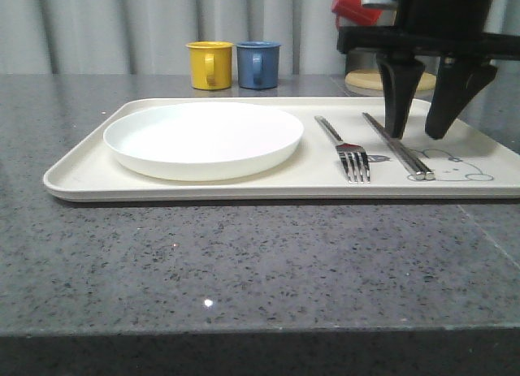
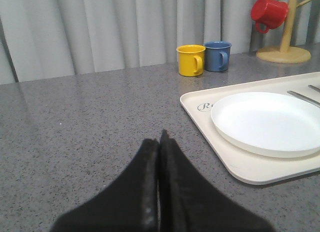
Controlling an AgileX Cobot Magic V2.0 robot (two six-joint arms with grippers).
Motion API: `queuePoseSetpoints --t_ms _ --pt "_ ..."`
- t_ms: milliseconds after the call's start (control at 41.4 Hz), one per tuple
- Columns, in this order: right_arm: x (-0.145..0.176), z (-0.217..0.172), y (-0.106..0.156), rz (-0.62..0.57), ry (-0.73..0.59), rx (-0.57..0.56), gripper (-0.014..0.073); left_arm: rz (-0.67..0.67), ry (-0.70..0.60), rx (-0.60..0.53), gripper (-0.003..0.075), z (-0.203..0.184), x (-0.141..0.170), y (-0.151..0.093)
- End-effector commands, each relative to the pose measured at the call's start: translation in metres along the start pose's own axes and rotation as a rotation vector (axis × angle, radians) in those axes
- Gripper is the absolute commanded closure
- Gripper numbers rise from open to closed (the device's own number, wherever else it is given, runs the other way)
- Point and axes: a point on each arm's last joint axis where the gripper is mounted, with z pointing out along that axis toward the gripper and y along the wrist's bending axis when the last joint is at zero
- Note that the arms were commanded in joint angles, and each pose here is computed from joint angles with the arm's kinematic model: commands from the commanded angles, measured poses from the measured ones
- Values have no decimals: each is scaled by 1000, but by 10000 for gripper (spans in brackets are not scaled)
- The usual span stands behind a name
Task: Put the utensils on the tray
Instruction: 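Place the chopsticks on the tray beside the fork and release, then move the right gripper to the steel spoon and grasp it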
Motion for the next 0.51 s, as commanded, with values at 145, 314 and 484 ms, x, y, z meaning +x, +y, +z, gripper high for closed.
queuePoseSetpoints --t_ms 145,314,484 --pt "-6 -62 -63 1 -169 43 226 -19 -106 -6 739 -3 -16 1" --pt "-8 -69 -125 42 -152 109 226 -19 -106 -6 739 -3 -16 1" --pt "-6 -72 -167 132 -156 150 226 -19 -106 -6 739 -3 -16 1"
